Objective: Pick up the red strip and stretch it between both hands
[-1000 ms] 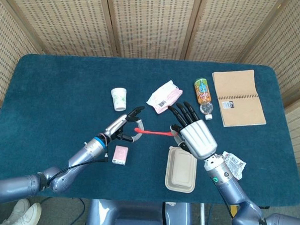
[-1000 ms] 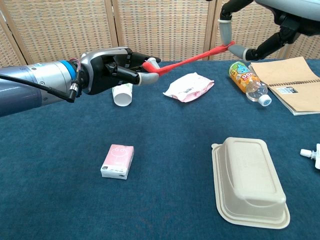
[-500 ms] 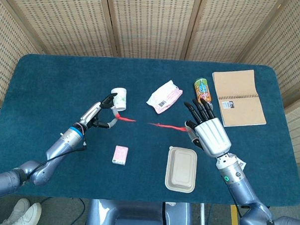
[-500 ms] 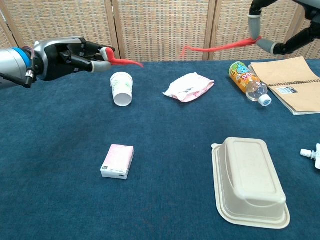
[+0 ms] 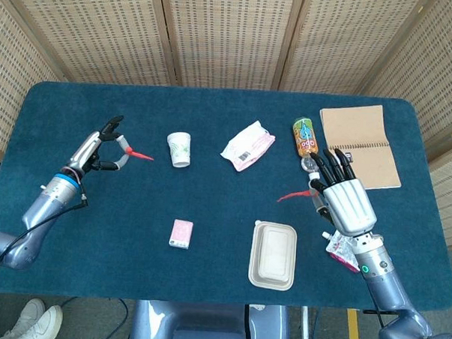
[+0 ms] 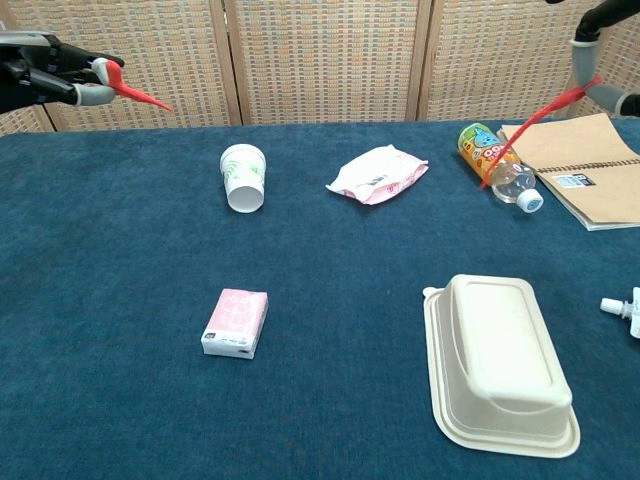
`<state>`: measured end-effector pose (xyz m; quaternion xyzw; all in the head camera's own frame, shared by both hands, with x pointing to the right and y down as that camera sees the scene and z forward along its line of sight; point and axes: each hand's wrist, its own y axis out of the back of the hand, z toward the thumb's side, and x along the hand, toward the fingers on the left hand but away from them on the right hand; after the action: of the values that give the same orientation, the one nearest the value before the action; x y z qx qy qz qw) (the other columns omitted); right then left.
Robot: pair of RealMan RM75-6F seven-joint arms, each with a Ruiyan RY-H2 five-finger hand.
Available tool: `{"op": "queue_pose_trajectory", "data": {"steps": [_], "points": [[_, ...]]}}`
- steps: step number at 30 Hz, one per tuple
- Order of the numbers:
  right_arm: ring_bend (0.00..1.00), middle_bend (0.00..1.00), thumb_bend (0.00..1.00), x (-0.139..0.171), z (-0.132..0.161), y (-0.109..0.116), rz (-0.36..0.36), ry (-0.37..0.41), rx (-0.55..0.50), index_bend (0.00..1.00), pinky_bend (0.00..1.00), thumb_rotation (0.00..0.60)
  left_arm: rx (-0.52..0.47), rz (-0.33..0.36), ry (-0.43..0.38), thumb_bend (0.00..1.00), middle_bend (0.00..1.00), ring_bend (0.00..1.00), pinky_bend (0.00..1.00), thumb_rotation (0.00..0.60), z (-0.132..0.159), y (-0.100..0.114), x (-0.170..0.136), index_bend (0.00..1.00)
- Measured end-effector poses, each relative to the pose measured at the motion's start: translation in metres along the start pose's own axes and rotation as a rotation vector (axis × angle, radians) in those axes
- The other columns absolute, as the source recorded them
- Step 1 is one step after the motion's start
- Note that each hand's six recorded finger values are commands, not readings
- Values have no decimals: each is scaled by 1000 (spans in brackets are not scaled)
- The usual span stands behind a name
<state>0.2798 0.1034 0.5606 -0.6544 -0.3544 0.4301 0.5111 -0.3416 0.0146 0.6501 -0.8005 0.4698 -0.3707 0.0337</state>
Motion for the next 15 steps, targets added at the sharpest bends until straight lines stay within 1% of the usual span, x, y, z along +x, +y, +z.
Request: {"op": "queue_pose_trajectory", "data": {"steps": [2, 4, 10, 11, 15], "points": [[0, 179, 725, 4, -5, -1, 6, -8, 4, 737, 0, 600, 62, 10, 16, 568, 0, 0, 0, 600, -3, 14, -4, 759], [0, 178, 726, 8, -8, -2, 9, -10, 6, 737, 0, 600, 107, 16, 25, 569, 0, 0, 0, 600, -5, 21, -6, 759], [0, 178, 725, 20, -5, -6, 23, 16, 5, 737, 0, 600, 319, 49, 58, 571, 0, 0, 0, 600, -9, 50, -21, 761], [0, 178, 725, 21, -3, -6, 24, 22, 5, 737, 0, 600, 360, 60, 61, 571, 0, 0, 0, 600, -9, 55, -25, 761], [0, 178, 726, 27, 6, -6, 25, 52, 2, 737, 0, 600, 471, 115, 55, 571, 0, 0, 0, 600, -9, 67, -37, 760]]}}
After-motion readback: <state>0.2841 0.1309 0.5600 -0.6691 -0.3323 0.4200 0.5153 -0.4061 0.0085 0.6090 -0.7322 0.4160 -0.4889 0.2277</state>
